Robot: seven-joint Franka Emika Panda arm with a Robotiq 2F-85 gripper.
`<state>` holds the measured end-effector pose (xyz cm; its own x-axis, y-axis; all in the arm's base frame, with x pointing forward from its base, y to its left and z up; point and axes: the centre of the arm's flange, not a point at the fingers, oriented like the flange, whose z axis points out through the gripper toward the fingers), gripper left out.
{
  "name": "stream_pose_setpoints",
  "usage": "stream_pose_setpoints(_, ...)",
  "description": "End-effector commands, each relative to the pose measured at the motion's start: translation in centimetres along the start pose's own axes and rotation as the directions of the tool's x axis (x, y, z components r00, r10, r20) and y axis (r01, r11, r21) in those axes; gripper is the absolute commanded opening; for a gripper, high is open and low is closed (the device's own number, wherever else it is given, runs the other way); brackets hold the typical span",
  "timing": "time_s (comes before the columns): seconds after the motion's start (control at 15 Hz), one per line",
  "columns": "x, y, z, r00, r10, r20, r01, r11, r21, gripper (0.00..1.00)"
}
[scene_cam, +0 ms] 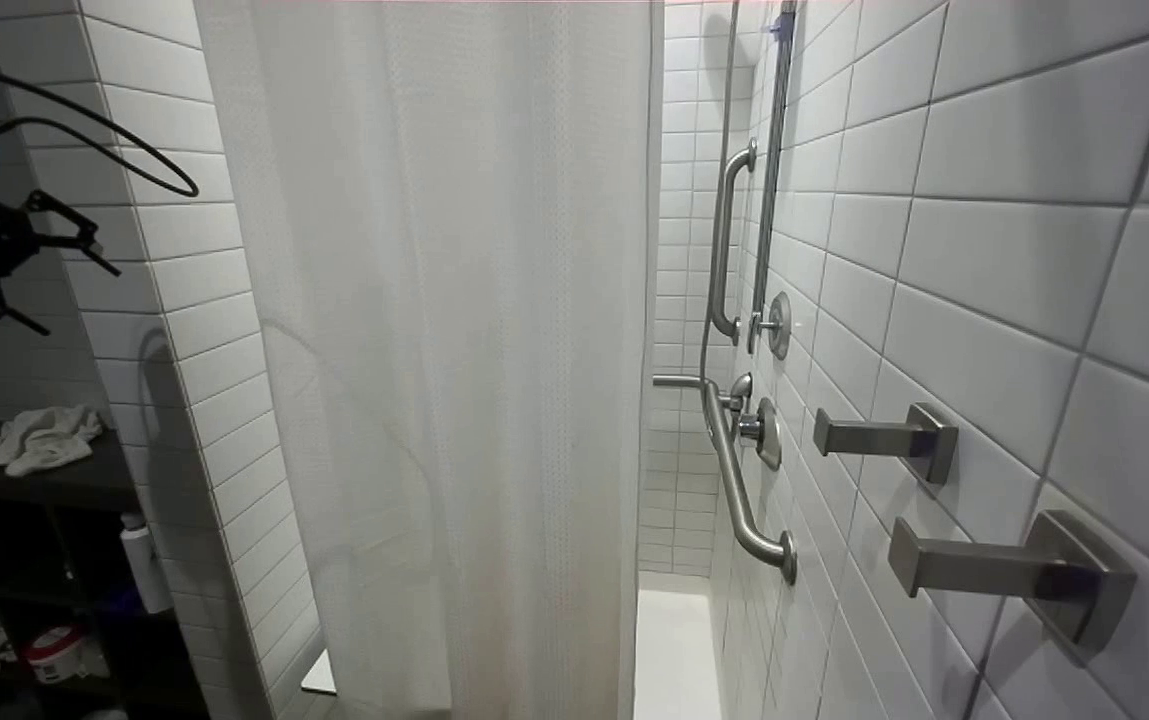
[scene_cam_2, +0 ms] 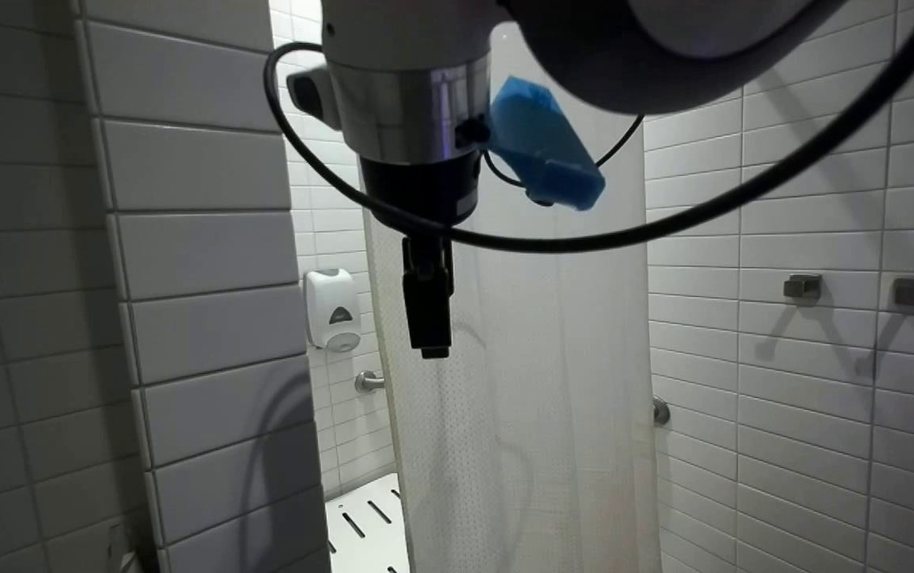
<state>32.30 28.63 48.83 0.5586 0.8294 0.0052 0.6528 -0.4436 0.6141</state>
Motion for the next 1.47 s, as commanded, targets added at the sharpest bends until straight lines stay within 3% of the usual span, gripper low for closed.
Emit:
stream_pose_setpoints(0.0, -0.5, 1.7, 0.9, 0.992, 0.128, 0.014, -0.128, 0.991, -0.046, 1.00)
stream_pose_setpoints(0.27, -2.6, 4.4, 1.9, 0.940, 0.340, 0.035, -0.338, 0.939, -0.056, 1.00)
stream_pose_setpoints(0.53, -6.2, 8.0, 3.9, 0.856, 0.511, 0.076, -0.507, 0.859, -0.065, 1.00)
stream_pose_setpoints(0.8, -11.5, 11.9, 8.0, 0.729, 0.662, 0.177, -0.669, 0.743, -0.024, 1.00)
stream_pose_setpoints(1.13, -17.5, 14.5, 13.6, 0.551, 0.773, 0.313, -0.819, 0.573, 0.026, 1.00)
stream_pose_setpoints(1.4, -20.6, 15.2, 15.9, 0.442, 0.819, 0.365, -0.886, 0.463, 0.033, 1.00)
